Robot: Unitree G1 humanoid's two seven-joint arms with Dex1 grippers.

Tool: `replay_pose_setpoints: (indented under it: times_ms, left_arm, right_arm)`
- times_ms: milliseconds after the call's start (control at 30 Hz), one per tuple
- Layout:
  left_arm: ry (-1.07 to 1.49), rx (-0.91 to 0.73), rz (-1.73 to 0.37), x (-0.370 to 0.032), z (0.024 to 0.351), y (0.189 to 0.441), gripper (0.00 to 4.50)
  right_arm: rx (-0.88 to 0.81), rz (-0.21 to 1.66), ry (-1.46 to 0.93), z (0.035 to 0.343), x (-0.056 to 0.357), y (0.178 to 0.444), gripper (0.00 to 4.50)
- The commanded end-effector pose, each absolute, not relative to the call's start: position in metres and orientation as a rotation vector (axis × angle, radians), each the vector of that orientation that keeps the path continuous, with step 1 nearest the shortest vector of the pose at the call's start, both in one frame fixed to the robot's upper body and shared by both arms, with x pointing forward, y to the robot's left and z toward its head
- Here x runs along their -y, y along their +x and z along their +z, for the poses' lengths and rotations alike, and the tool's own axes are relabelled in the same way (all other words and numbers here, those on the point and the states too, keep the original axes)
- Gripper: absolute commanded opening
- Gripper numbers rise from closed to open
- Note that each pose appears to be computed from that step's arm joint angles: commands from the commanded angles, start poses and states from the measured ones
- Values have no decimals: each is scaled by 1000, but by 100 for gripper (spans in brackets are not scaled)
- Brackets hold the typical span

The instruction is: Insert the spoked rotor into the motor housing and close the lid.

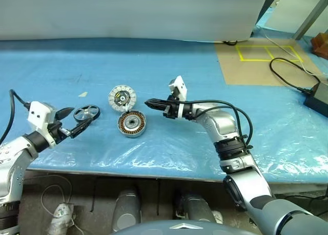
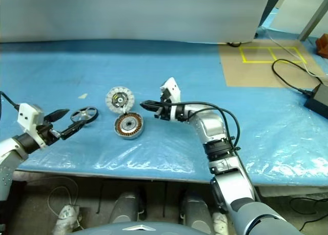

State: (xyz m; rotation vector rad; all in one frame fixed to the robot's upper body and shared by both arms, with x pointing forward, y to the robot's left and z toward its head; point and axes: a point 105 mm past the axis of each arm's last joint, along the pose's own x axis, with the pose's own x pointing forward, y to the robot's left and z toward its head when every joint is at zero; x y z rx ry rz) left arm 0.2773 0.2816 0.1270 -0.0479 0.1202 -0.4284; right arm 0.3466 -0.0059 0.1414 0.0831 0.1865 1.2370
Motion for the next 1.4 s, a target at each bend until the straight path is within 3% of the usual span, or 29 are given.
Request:
replay_pose_setpoints:
  times_ms: [33, 167, 300, 400, 533, 833, 1033, 1400]
  left_arm:
    - [-275, -65, -361, -288, 133, 269, 450]
    - [-476, -127, -268, -290, 105, 260, 450]
    - [-396, -146, -220, -293, 97, 260, 450]
    - [-239, -107, -290, -286, 124, 269, 450]
    - [-36, -28, -437, -274, 190, 292, 450]
    - [363, -438, -587, -308, 202, 354, 450]
    - [651, -631, -699, -297, 224, 385, 450]
    - [921, -1004, -976, -264, 190, 381, 450]
  right_arm:
    - [-160, 1240, 57, 145, 8, 346, 1]
    - [-177, 1236, 43, 140, 10, 346, 1]
    - [-184, 1234, 51, 138, 11, 346, 1]
    - [-188, 1234, 46, 137, 11, 346, 1]
    - [-190, 1235, 24, 137, 12, 348, 1]
    - [-195, 1224, 31, 130, 5, 350, 1]
    - [-208, 1187, 50, 122, 7, 348, 1]
    - [-223, 1107, 73, 112, 16, 346, 1]
